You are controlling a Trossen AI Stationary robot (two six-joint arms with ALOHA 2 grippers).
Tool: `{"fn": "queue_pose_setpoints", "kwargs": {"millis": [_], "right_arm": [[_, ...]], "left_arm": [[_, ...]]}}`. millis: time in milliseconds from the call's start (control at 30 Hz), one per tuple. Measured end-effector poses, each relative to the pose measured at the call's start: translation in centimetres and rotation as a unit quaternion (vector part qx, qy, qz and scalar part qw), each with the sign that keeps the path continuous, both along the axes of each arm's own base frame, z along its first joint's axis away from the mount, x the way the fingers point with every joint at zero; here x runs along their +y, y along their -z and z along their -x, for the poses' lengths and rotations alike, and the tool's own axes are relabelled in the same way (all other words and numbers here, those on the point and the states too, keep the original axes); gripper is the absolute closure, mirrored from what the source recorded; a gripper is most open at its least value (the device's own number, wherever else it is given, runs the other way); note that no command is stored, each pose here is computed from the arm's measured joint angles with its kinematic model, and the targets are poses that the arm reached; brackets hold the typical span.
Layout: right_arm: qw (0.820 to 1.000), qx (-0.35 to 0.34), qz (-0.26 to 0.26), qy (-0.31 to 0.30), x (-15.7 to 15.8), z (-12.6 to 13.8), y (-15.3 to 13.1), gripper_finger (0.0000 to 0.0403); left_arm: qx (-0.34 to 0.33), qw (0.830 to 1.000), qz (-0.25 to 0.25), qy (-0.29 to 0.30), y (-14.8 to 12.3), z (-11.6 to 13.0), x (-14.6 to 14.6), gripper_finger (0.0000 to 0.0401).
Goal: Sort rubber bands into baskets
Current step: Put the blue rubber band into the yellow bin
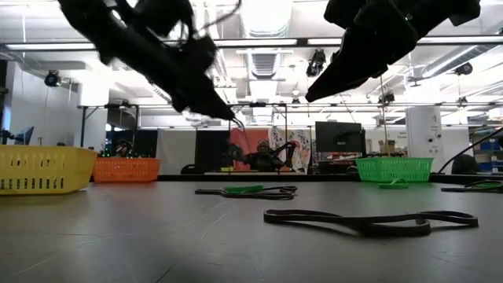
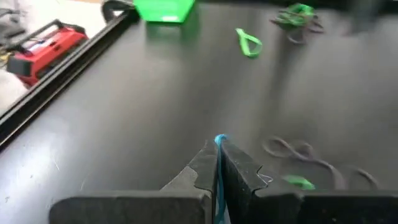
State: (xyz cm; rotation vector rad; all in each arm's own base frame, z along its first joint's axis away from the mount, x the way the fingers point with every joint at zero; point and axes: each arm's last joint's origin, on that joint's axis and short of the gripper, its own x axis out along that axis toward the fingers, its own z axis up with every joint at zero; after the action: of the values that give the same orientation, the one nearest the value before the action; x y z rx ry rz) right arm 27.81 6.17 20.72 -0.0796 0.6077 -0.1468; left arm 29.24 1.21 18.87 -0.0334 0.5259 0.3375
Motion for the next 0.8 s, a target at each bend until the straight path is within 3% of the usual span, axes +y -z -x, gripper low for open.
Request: {"fn": "queue_pose_setpoints", "kwargs": {"millis": [233, 533, 667, 800], "right_arm": [[1.000, 0.000, -0.007, 0.004, 0.0, 0.0, 0.0, 0.0170], [0.999, 0.004, -0.030, 0.023, 0.0, 0.1, 0.2, 0.0170], [0.999, 0.001, -0.044, 0.032, 0.0, 0.1, 0.2, 0.0170], [0.998, -0.001, -0.056, 0.039, 0.0, 0.1, 0.1, 0.0170]], "left_arm": [[0.049, 0.997, 0.045, 0.033, -4.1, 5.1, -3.4, 0.0401], [0.177, 0.969, 0.172, -0.015, -8.5, 12.8, -5.7, 0.0401], [0.229, 0.950, 0.205, -0.055, -8.6, 14.7, -6.1, 0.0401], [0.258, 0.937, 0.215, -0.099, -7.0, 15.1, -6.1, 0.0401]]}}
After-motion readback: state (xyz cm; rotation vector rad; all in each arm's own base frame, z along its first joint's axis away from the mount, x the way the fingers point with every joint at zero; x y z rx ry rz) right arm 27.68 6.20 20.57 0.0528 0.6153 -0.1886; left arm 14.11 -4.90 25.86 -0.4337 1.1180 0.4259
